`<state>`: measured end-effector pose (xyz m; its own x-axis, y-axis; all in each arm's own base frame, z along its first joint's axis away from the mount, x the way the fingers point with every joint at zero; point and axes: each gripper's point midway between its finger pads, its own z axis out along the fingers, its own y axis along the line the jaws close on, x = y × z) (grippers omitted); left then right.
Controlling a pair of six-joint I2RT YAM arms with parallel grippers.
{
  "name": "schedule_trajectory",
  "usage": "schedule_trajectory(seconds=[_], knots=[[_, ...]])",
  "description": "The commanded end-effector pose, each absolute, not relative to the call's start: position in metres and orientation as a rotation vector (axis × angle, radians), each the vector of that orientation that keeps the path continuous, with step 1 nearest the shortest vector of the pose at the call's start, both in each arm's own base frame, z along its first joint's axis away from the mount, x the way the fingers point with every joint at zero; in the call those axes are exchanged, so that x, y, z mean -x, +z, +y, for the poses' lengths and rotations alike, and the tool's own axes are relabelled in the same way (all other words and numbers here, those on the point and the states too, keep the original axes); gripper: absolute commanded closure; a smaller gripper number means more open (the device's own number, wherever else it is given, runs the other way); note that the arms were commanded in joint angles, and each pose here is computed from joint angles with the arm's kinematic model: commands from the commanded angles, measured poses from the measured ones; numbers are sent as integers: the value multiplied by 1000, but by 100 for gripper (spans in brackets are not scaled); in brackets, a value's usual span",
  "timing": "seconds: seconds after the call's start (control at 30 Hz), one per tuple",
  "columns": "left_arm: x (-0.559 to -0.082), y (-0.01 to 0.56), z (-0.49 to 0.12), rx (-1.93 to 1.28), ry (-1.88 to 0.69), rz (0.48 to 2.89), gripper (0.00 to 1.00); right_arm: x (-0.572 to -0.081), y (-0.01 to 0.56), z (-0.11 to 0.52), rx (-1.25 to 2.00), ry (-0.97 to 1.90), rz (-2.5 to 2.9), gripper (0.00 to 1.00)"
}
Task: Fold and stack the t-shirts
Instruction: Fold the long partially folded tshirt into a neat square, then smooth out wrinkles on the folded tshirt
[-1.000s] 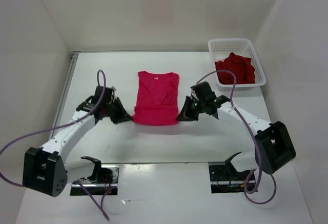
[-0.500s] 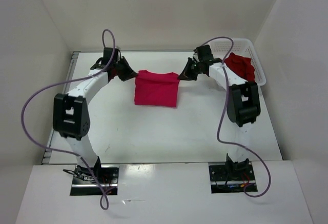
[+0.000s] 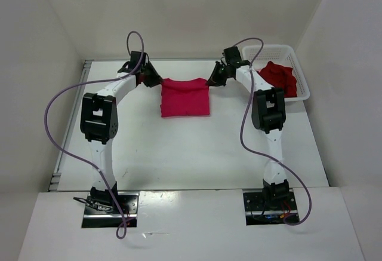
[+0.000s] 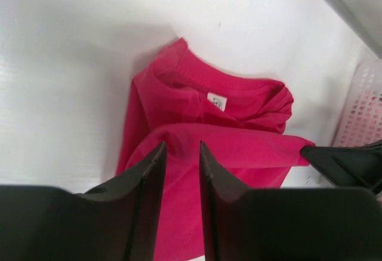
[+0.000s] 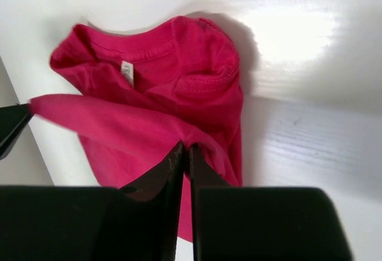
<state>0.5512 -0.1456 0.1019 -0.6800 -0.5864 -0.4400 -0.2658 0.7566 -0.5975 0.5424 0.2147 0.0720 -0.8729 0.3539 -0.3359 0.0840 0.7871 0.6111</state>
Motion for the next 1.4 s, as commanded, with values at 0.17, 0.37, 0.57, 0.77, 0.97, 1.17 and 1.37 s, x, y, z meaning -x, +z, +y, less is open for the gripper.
schedule_trajectory(seconds=[0.17, 0.37, 0.57, 0.77, 0.97, 1.17, 1.37], knots=[[-579, 182, -125, 622, -708, 2080, 40, -572, 156, 205, -298, 820, 2358, 73], [-531, 167, -187, 469, -830, 2162, 51, -552, 168, 206, -269, 814, 2336, 70], [-484, 104, -236, 432, -896, 2300, 52, -515, 125, 261, -169, 1036, 2459, 100], [-486, 89, -230, 419, -835, 2306, 51, -538, 93, 283, -150, 1039, 2496, 100], [-518, 110, -233, 419, -858, 2220, 48, -567, 68, 279, -200, 1038, 2491, 100], [-559, 82, -231, 526, -892, 2222, 48, -568, 44, 281, -223, 1046, 2530, 100], [-588, 53, -180, 656, -799, 2218, 48, -564, 42, 278, -235, 1027, 2539, 100]])
